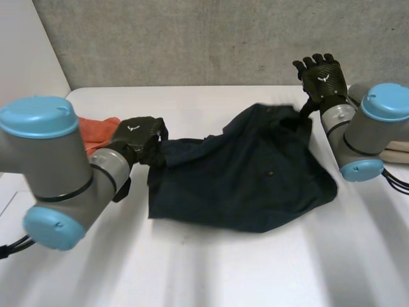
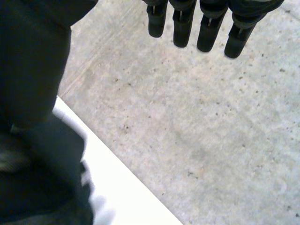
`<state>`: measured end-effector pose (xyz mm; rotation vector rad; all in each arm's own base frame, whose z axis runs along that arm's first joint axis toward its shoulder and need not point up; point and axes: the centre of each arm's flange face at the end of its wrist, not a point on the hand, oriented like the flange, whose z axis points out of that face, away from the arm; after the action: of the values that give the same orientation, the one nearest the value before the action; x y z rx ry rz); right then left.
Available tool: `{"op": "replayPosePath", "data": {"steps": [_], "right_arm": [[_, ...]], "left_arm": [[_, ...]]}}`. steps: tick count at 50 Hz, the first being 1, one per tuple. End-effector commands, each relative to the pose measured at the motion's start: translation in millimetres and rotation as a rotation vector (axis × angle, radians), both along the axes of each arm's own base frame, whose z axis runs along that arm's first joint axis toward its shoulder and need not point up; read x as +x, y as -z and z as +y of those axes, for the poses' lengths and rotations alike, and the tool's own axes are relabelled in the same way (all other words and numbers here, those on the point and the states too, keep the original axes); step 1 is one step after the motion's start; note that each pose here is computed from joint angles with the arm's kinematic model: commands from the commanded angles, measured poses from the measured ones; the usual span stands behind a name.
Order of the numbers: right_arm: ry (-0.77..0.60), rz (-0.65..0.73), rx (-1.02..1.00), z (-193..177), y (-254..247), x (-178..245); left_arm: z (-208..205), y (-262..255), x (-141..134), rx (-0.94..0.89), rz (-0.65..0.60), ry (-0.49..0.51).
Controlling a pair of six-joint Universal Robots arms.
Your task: Fold the laundry.
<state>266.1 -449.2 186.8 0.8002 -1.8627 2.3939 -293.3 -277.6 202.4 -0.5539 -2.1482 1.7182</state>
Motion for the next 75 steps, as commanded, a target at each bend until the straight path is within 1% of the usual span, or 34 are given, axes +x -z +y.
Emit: {"op": "replayPosePath", "data": {"steps": [1, 2, 4, 8, 11, 12, 14, 15, 18, 19, 21, 22, 24, 28, 30, 34, 40, 44, 49, 52, 53, 55, 58, 62, 69, 73, 75], "right_arm": [[0.07, -0.021, -0.041, 9, -35, -10], [0.081, -0.026, -0.055, 13, -49, -15], [0.087, -0.024, -0.062, 19, -61, -20], [0.092, -0.013, -0.045, 42, -89, -30], [0.094, 0.014, 0.02, 63, -99, -39], [0.089, 0.029, 0.052, 69, -96, -41], [0.06, 0.081, 0.138, 86, -88, -43], [0.044, 0.102, 0.171, 93, -84, -42], [-0.008, 0.199, 0.302, 124, -68, -45], [-0.016, 0.219, 0.319, 131, -66, -46], [-0.045, 0.291, 0.406, 152, -48, -49], [-0.055, 0.314, 0.432, 159, -41, -50], [-0.079, 0.372, 0.482, 175, -22, -52], [-0.128, 0.412, 0.491, 189, 5, -51], [-0.139, 0.412, 0.468, 191, 13, -50], [-0.146, 0.402, 0.395, 189, 23, -46], [-0.143, 0.406, 0.389, 175, 51, -43], [-0.149, 0.403, 0.377, 168, 58, -41], [-0.144, 0.384, 0.333, 163, 54, -39], [-0.148, 0.363, 0.305, 166, 40, -35], [-0.152, 0.332, 0.268, 169, 25, -31], [-0.145, 0.287, 0.251, 170, 12, -29], [-0.137, 0.163, 0.252, 168, -6, -29], [-0.136, 0.054, 0.268, 169, -22, -27], [-0.061, 0.041, 0.281, 160, -24, -33], [-0.021, 0.063, 0.294, 154, -16, -36], [-0.015, 0.072, 0.288, 153, -17, -37]], "left_arm": [[-36, 6, 3, -0.062, -0.009, -0.105], [-36, 7, 4, -0.053, -0.023, -0.107], [-32, 8, 5, -0.031, -0.076, -0.095], [-22, 5, 6, -0.024, -0.133, -0.075], [-18, -5, 10, -0.04, -0.136, -0.079], [-12, -16, 14, -0.055, -0.129, -0.083], [-4, -23, 18, -0.064, -0.125, -0.081], [6, -27, 22, -0.063, -0.126, -0.078], [25, -30, 28, -0.062, -0.137, -0.067], [37, -31, 33, -0.065, -0.151, -0.059], [51, -28, 38, -0.058, -0.177, -0.047], [64, -23, 41, -0.05, -0.208, -0.022], [76, -13, 44, -0.035, -0.252, 0.011], [95, 16, 46, -0.003, -0.337, 0.097], [98, 30, 45, -0.001, -0.37, 0.131], [97, 47, 38, -0.012, -0.391, 0.165], [85, 57, 35, -0.036, -0.378, 0.153], [82, 64, 30, -0.039, -0.377, 0.161], [81, 69, 27, -0.038, -0.378, 0.169], [81, 69, 25, -0.04, -0.377, 0.176], [82, 70, 23, -0.041, -0.378, 0.184], [82, 70, 22, -0.039, -0.377, 0.185], [81, 73, 21, -0.035, -0.379, 0.188], [78, 77, 19, -0.025, -0.384, 0.188], [72, 83, 16, -0.019, -0.388, 0.185], [64, 78, 13, -0.056, -0.364, 0.17], [60, 68, 10, -0.113, -0.34, 0.153]]}}
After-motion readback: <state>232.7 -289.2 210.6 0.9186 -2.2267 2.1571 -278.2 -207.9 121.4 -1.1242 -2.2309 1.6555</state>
